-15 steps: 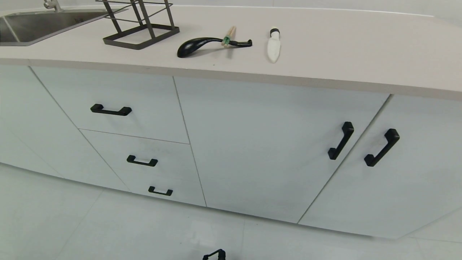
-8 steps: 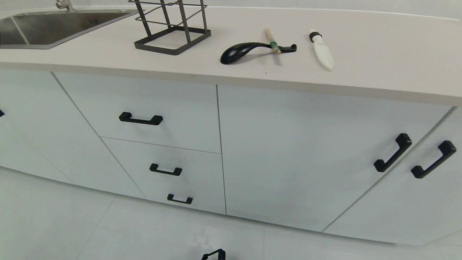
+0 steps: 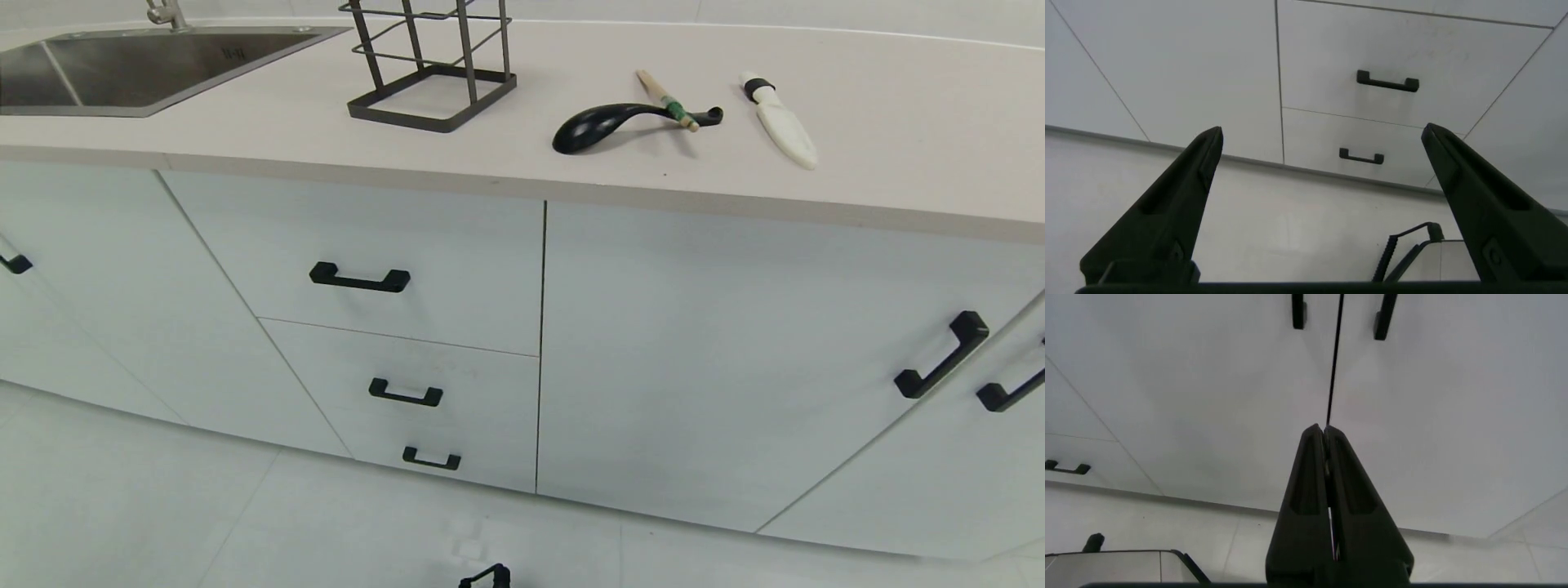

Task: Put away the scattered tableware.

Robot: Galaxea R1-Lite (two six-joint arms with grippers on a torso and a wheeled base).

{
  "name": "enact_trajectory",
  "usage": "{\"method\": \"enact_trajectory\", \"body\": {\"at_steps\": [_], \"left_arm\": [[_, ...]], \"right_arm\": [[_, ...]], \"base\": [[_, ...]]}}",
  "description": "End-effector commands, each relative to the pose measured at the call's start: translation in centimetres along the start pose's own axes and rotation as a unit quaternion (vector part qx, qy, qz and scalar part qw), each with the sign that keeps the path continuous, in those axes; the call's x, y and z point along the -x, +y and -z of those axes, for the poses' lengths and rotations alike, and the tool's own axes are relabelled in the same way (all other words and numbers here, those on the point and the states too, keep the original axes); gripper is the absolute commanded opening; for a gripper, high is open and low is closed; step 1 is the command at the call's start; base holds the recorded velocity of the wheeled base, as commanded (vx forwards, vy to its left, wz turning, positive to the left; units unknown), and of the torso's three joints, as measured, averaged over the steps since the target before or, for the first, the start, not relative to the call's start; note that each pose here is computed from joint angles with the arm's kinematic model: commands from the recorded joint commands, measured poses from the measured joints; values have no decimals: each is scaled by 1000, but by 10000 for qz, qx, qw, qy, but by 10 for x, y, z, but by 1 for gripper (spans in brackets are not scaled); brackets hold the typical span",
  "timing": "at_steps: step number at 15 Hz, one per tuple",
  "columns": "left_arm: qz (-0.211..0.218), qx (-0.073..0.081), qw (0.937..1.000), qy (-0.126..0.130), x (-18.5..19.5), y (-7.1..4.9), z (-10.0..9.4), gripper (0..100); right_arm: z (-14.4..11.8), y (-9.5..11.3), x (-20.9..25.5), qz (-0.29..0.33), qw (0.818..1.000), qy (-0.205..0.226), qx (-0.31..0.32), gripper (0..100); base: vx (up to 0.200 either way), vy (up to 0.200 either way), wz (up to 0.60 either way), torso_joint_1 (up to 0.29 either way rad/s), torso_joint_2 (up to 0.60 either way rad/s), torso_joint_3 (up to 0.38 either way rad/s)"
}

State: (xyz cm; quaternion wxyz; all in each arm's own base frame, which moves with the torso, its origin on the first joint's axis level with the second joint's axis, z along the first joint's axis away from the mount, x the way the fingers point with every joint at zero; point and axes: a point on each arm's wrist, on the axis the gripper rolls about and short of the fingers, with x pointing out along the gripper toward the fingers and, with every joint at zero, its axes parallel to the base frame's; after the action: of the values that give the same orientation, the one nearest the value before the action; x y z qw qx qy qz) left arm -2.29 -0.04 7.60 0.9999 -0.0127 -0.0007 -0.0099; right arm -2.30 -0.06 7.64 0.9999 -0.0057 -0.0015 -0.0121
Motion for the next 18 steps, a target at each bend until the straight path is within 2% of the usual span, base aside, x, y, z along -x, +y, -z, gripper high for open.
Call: {"method": "enact_trajectory", "body": {"at_steps": [1, 5, 8, 18], "left_arm": [[1, 12, 10000, 9, 0, 0, 0, 100], [1, -4, 10000, 9, 0, 0, 0, 100], [31, -126, 9999, 17, 0, 0, 0, 100], [46, -95, 9999, 25, 0, 0, 1, 100]], "right_arm": [[0, 0, 0, -6, 10000, 8, 4, 0], [0, 0, 0, 1, 10000, 8, 12, 0], [0, 0, 0, -6, 10000, 8, 19, 0], [0, 0, 0, 1, 10000, 16, 4, 0]], "base": [[0, 200, 0, 2, 2, 2], [0, 0, 0, 0, 0, 0], [0, 0, 0, 0, 0, 0], [0, 0, 0, 0, 0, 0]]}}
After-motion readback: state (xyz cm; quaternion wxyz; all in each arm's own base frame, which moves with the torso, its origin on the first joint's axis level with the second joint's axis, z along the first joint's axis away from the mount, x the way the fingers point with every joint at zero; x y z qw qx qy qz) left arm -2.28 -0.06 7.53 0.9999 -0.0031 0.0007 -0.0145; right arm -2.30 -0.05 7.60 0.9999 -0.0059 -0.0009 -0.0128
